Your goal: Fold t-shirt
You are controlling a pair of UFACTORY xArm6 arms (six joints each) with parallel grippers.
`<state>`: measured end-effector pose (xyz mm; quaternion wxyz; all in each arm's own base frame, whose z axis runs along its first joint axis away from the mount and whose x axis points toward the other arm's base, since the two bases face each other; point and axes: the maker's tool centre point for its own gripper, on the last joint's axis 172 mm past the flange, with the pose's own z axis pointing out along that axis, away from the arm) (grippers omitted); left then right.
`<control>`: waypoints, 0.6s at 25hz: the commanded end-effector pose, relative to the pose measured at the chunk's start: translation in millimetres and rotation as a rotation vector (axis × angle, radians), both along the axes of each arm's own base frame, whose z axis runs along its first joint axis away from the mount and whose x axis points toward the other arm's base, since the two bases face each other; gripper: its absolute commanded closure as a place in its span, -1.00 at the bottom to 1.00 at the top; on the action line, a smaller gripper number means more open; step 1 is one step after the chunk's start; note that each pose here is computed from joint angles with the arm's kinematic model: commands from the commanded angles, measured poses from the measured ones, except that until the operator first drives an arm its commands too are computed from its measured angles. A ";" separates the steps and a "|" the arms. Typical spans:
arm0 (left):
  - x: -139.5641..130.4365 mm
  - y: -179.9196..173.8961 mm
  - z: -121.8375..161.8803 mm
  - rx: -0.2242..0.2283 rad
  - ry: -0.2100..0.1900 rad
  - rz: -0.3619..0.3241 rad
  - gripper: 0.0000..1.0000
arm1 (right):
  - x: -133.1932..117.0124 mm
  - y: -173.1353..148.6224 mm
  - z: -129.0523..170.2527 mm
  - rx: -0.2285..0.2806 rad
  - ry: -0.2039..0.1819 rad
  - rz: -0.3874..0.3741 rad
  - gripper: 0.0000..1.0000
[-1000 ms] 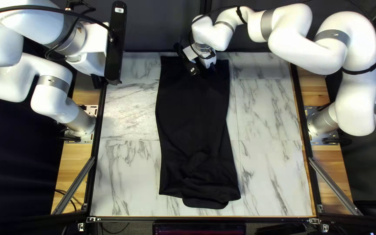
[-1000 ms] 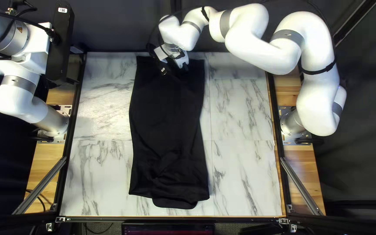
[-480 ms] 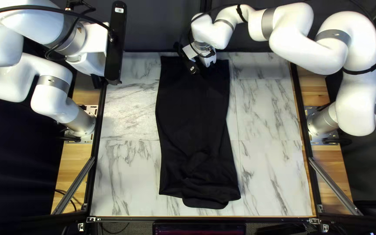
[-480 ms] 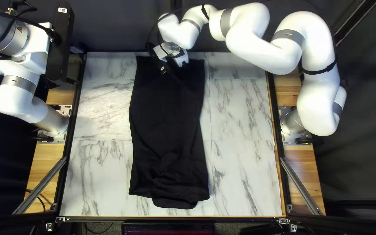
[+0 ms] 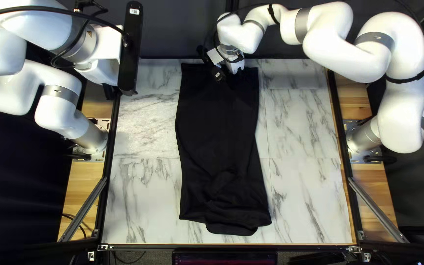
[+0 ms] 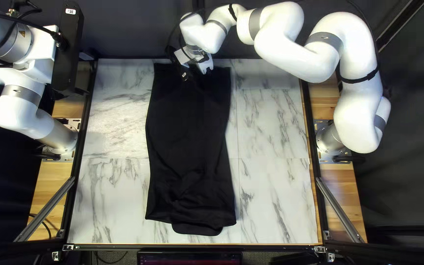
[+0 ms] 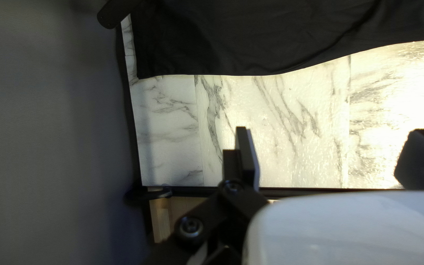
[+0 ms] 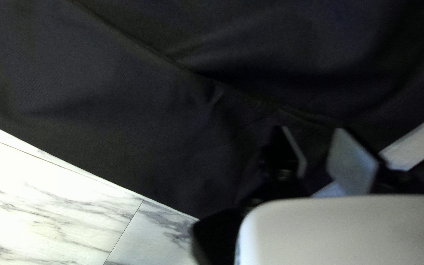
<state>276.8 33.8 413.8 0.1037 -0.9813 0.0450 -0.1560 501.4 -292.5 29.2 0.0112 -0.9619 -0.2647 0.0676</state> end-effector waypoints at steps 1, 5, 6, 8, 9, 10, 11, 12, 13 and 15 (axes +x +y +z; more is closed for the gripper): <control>0.0 0.0 0.0 0.000 0.000 0.000 -1.00 | -0.9 -1.0 -2.1 0.003 0.001 0.003 -1.00; 0.0 0.0 0.0 0.000 0.000 0.000 -1.00 | 0.0 -0.6 -4.1 0.006 0.006 0.007 -1.00; 0.0 0.0 0.0 0.000 0.000 0.000 -1.00 | -0.2 -0.5 -4.8 0.008 0.007 0.008 -1.00; 0.0 0.0 0.0 0.000 0.000 0.000 -1.00 | -0.2 -0.2 -5.7 0.010 0.008 0.008 -1.00; 0.0 0.0 0.0 0.000 0.000 0.000 -1.00 | 0.1 0.1 -6.3 0.011 0.009 0.009 -1.00; 0.0 0.0 0.0 0.000 0.000 0.000 -1.00 | 0.2 0.2 -6.6 0.012 0.010 0.009 -1.00; 0.0 0.0 0.0 0.000 0.000 0.000 -1.00 | 0.6 0.4 -7.6 0.013 0.011 0.010 -1.00; 0.0 0.0 0.0 0.000 0.000 0.000 -1.00 | 0.8 0.4 -8.1 0.014 0.012 0.011 -0.90; 0.0 0.0 0.0 0.000 0.000 0.000 -1.00 | 1.2 0.3 -9.1 0.015 0.014 0.013 -0.49; 0.0 0.0 0.0 0.000 0.000 0.000 -1.00 | 2.0 0.1 -10.6 0.016 0.017 0.015 -0.04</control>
